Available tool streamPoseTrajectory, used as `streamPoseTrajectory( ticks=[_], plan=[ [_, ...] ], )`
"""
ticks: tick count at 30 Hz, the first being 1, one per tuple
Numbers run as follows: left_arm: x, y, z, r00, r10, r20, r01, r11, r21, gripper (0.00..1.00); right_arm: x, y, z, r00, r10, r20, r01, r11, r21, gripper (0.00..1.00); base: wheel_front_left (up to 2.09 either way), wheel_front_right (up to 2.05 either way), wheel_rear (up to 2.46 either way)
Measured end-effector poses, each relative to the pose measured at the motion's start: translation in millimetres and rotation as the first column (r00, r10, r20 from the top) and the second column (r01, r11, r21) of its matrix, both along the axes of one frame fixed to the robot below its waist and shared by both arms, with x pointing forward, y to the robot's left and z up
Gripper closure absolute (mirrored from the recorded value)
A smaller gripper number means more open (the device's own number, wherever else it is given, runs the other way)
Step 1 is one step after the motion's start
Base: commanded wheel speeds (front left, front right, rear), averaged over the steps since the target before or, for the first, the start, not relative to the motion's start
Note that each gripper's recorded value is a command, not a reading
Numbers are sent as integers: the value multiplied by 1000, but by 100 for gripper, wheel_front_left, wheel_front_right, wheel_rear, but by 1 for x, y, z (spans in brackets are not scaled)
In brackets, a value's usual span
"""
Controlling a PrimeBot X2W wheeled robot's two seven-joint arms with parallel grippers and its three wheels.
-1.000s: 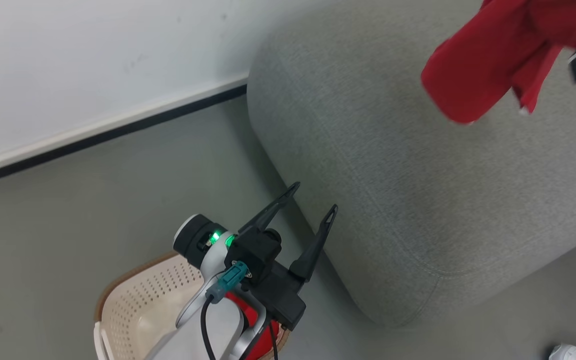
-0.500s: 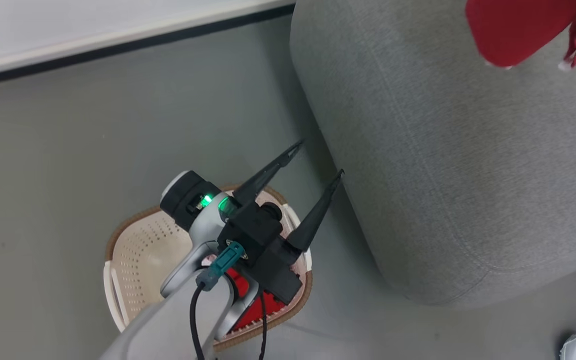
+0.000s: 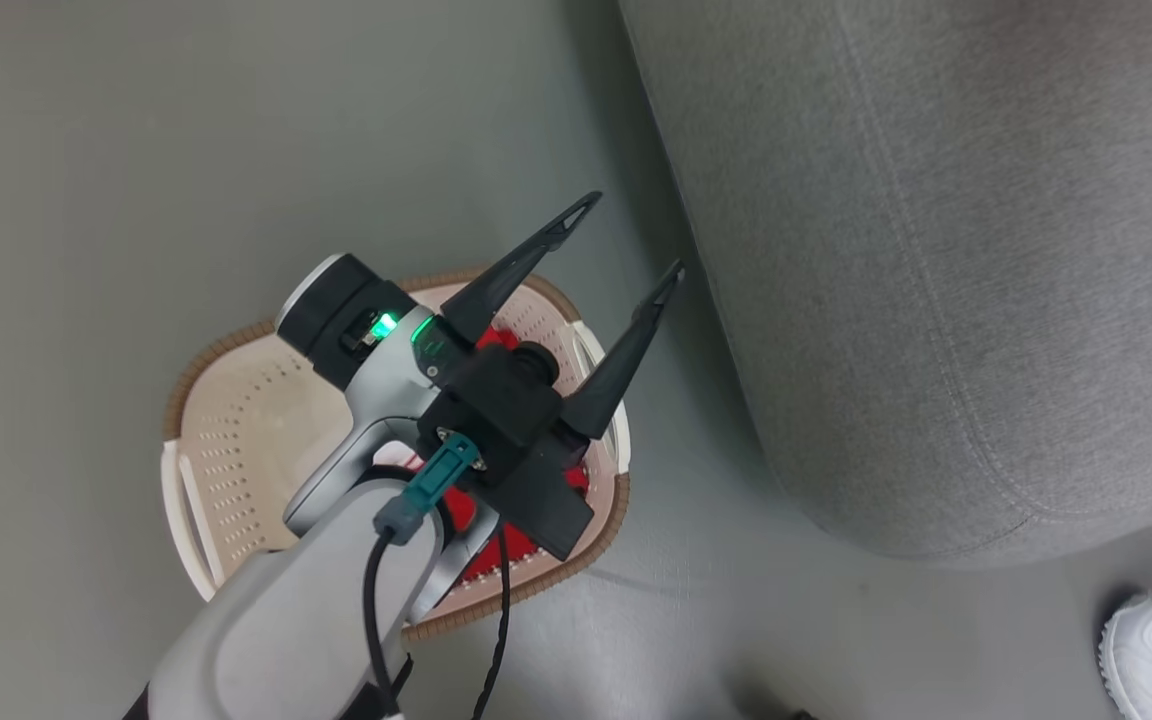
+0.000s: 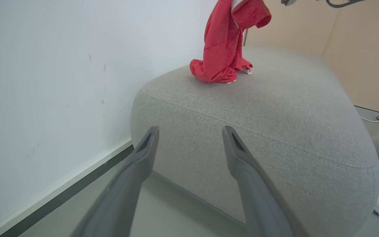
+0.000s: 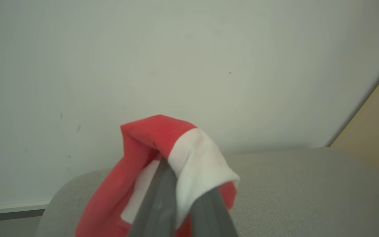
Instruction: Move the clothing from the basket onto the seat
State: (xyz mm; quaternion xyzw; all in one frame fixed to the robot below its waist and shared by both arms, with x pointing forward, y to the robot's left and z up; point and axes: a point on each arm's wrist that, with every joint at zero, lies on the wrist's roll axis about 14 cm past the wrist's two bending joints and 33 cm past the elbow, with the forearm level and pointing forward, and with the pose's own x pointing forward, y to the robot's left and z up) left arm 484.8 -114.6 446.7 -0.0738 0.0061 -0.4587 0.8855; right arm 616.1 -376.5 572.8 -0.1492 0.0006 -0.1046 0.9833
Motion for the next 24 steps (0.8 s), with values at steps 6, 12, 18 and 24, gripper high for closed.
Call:
streamPoseTrajectory(
  ticks=[6,12,18,24],
  plan=[
    [-5,-11,-24,998,-52,-40,52,999,5,0,-11,-8,-79,985,-42,-168,45,999,18,90,0,0,0],
    [-6,-14,-43,995,-64,-77,66,998,21,0,-16,-1,-116,969,-32,-245,40,999,24,0,0,0,0],
    [-4,-13,-49,995,-63,-79,66,997,38,0,-30,1,-130,959,-28,-283,42,998,42,0,0,0,0],
    [-3,-15,-40,997,-56,-60,58,998,28,0,-54,9,-143,949,-12,-315,35,997,67,0,0,0,0]
  ],
)
